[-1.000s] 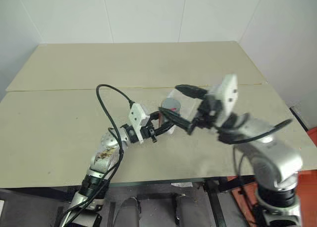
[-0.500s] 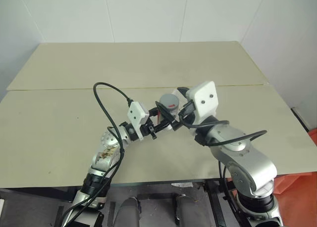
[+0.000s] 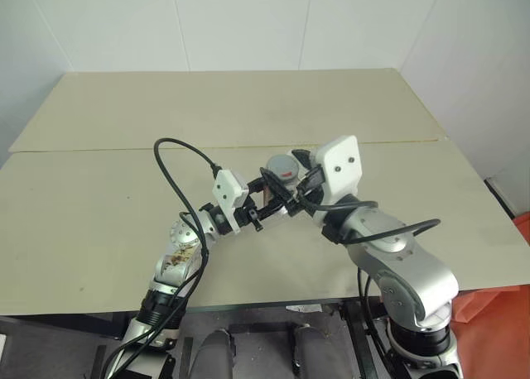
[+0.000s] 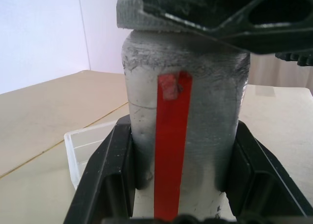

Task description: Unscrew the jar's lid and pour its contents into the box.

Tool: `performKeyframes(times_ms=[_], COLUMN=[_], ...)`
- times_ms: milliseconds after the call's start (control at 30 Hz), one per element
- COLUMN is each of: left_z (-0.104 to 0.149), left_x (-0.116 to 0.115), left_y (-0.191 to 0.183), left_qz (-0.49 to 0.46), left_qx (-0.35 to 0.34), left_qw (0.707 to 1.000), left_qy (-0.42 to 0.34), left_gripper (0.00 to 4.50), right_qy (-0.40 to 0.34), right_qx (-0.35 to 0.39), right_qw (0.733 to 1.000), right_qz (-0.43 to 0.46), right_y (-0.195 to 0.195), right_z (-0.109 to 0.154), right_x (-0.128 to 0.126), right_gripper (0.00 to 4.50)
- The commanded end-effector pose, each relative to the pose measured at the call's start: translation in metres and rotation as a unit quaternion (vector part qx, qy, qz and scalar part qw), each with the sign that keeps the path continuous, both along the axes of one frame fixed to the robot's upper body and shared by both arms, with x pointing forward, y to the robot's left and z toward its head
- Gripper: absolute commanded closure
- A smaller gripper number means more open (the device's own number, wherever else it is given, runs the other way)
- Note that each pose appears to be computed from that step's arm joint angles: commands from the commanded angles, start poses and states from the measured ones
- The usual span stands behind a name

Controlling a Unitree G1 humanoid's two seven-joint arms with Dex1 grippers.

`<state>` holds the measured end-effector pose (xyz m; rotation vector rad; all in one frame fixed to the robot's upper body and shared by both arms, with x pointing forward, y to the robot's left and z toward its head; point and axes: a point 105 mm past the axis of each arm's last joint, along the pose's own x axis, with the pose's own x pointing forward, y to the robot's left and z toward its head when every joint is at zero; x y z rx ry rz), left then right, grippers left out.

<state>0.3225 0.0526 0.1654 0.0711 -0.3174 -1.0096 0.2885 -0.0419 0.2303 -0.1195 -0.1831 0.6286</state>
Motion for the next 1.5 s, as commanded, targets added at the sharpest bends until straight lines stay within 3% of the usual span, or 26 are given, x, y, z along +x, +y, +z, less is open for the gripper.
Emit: performKeyframes(times_ms=[33, 267, 500, 667, 1000, 1333, 1367, 1467, 1500], left_z=[0.012, 0.013, 0.011, 0.012, 0.013, 0.012, 0.012, 0.011, 0.01], left_x=[-0.003, -0.007, -0.023, -0.032, -0.037, -0.037, -0.037, -0.035, -0.034], left_y=[0.001, 0.001, -0.003, -0.008, -0.014, -0.013, -0.012, -0.011, -0.01], left_qz=[0.0, -0.017, -0.076, -0.111, -0.124, -0.112, -0.109, -0.096, -0.091], left_qx=[-0.011, -0.02, -0.022, -0.017, -0.017, -0.019, -0.019, -0.02, -0.021], left_qw=[1.0, 0.999, 0.997, 0.993, 0.992, 0.993, 0.994, 0.995, 0.995], left_qy=[-0.026, -0.024, -0.018, -0.024, -0.028, -0.024, -0.024, -0.022, -0.02], left_gripper=[2.53, 2.53, 2.53, 2.53, 2.53, 2.53, 2.53, 2.53, 2.53], right_qy=[-0.012, -0.028, -0.016, 0.002, 0.02, -0.003, -0.003, -0.024, -0.045], right_qx=[0.009, -0.009, -0.028, -0.079, -0.128, -0.156, -0.156, -0.141, -0.141], right_qw=[1.0, 0.999, 0.97, 0.895, 0.803, 0.81, 0.812, 0.825, 0.835], right_qz=[-0.003, 0.033, 0.242, 0.44, 0.582, 0.565, 0.562, 0.547, 0.53], right_y=[-0.004, -0.006, -0.02, -0.022, -0.023, -0.022, -0.022, -0.026, -0.028], right_z=[0.007, 0.01, 0.023, 0.03, 0.04, 0.043, 0.043, 0.051, 0.057], right_x=[-0.003, -0.004, -0.015, -0.022, 0.003, 0.023, 0.024, 0.026, 0.025], right_gripper=[1.74, 1.74, 1.74, 1.74, 1.74, 1.74, 1.03, 0.1, 0.04])
